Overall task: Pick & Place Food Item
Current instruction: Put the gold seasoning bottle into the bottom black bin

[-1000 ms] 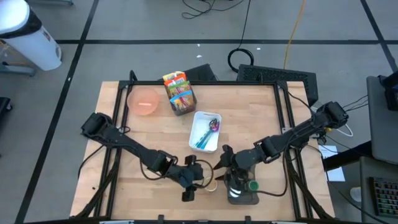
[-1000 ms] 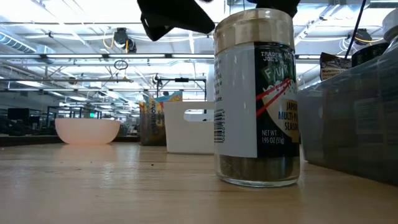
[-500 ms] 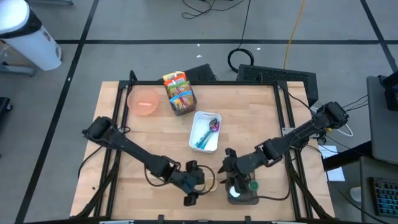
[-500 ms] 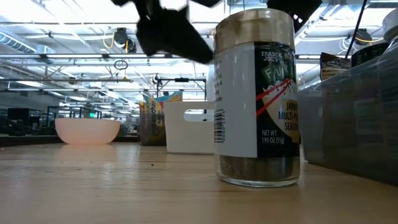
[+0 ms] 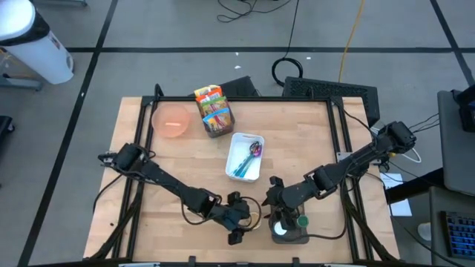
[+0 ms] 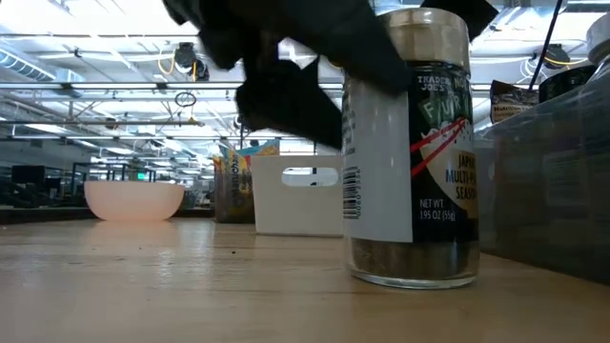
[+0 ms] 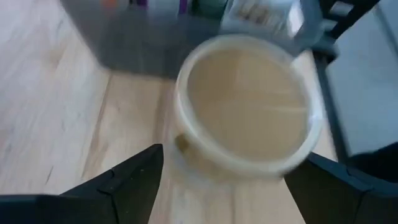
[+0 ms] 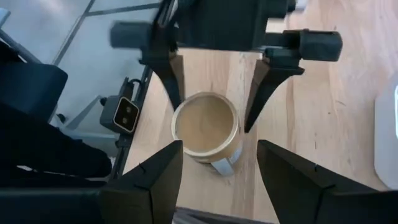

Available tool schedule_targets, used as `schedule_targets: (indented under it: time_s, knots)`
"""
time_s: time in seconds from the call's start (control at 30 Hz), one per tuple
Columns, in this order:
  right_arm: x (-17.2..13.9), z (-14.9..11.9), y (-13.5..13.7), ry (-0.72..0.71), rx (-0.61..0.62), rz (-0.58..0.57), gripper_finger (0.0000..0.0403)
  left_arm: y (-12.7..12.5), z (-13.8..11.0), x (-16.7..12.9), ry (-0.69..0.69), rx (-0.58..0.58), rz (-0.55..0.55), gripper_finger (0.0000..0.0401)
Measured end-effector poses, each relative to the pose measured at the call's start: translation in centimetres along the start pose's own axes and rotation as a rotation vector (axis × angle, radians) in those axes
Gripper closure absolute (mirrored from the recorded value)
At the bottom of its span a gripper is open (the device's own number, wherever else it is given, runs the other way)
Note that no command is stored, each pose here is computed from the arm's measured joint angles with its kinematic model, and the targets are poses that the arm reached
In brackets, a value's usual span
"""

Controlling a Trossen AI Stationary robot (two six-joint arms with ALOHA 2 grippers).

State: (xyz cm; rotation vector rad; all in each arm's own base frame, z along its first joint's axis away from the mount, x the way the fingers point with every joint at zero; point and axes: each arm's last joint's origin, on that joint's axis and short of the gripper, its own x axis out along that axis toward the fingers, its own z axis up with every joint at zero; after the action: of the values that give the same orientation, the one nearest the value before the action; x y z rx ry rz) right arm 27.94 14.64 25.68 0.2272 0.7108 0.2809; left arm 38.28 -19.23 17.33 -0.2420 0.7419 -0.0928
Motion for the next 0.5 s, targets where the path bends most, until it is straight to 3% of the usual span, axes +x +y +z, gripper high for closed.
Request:
schedule_targets:
  time_s: [0.5]
  knots:
    - [0.0,-0.4,0.0,0.038,-0.005,-0.014,0.0204,0.6,0.0,2.6,-0.1,-0.028,-0.04,0.0082]
